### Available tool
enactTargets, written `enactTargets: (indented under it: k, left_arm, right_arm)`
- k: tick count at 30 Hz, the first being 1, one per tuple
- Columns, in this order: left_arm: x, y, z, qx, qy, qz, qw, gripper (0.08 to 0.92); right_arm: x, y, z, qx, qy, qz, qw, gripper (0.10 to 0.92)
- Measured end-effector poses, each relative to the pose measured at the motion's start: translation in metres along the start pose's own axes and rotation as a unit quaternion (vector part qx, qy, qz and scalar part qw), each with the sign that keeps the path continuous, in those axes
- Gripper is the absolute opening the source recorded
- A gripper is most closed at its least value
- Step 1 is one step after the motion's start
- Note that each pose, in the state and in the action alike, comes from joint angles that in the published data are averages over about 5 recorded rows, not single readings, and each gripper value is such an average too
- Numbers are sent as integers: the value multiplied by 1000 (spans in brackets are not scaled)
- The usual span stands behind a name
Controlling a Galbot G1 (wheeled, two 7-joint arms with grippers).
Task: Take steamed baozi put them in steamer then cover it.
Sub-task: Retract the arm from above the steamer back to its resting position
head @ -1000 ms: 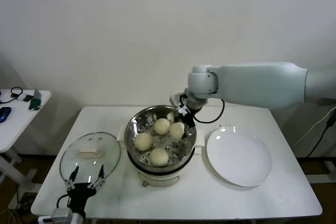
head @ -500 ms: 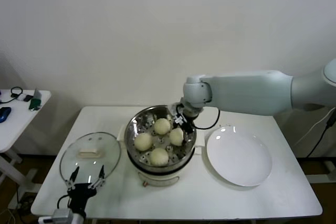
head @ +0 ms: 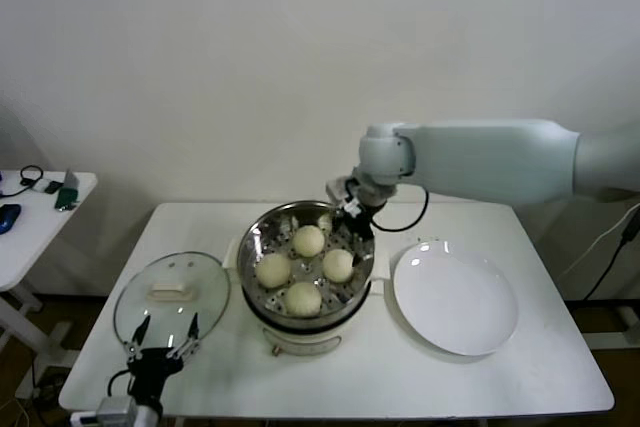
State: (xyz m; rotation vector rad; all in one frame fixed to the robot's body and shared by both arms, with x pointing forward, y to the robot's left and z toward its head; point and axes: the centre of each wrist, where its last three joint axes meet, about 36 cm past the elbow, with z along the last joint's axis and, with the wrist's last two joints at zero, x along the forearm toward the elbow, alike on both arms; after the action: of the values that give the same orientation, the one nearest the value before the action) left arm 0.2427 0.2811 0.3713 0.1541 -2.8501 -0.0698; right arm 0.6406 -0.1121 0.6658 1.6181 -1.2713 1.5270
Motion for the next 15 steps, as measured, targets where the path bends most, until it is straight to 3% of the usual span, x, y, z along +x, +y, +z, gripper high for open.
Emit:
enactTargets:
  k: [8,15]
  left_arm:
    - [-2,-3,-3,3,-1,7,1000,823]
    - [-8,-4,-3,-3,-13,4,1000,823]
  right_arm:
    - [52,0,30,-91,-102,126,982,823]
    - [59,26,64,-190,-191,279,922,823]
